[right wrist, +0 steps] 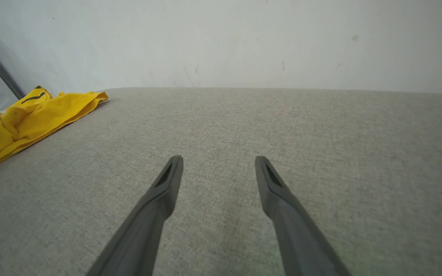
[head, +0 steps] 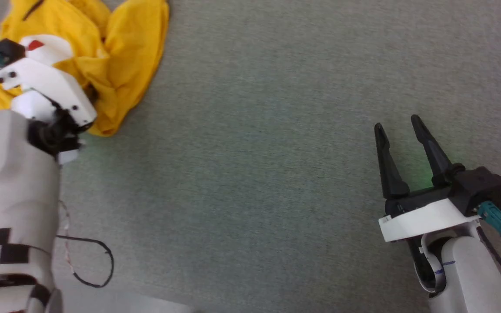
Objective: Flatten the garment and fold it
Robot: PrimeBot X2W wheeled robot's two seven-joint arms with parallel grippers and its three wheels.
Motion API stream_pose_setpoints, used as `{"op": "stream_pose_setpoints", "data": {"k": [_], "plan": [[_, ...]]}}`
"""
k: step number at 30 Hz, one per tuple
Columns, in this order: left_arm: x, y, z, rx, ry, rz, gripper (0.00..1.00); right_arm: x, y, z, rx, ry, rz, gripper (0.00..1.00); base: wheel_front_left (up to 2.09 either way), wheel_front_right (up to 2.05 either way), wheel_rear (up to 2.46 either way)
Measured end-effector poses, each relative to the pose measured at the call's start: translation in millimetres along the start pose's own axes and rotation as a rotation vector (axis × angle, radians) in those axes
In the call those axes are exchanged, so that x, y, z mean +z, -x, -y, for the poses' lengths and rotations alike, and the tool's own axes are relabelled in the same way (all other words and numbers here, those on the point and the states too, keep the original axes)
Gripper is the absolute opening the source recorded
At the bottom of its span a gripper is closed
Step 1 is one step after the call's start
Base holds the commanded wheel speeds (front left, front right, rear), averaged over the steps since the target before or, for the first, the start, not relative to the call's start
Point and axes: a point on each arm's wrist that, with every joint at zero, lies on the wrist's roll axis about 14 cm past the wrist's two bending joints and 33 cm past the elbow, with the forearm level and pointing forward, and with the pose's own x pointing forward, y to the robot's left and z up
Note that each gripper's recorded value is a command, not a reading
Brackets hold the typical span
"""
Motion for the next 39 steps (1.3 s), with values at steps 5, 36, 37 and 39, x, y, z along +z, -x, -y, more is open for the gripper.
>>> {"op": "stream_pose_setpoints", "data": {"k": [5, 36, 37, 39], "plan": [[-3.5, -10.6, 3.0, -0.030, -0.012, -0.054, 0.07, -10.3, 13.9, 22.3, -0.066, 0.003, -0.037, 1.00, 0.00, 0.00, 0.00], [145.4, 347.8, 245.6, -0.832, -0.322, 1.326, 0.00, 98.0, 112.1, 20.2, -0.172, 0.072, 0.193, 1.00, 0.00, 0.00, 0.00], [137.8, 352.7, 258.5, -0.880, -0.319, 1.315, 0.00, 99.6, 116.7, 24.0, -0.187, 0.074, 0.197, 1.00, 0.00, 0.00, 0.00], [121.1, 357.3, 281.8, -0.967, -0.309, 1.279, 0.00, 101.9, 125.6, 31.4, -0.217, 0.077, 0.204, 1.00, 0.00, 0.00, 0.00]]}}
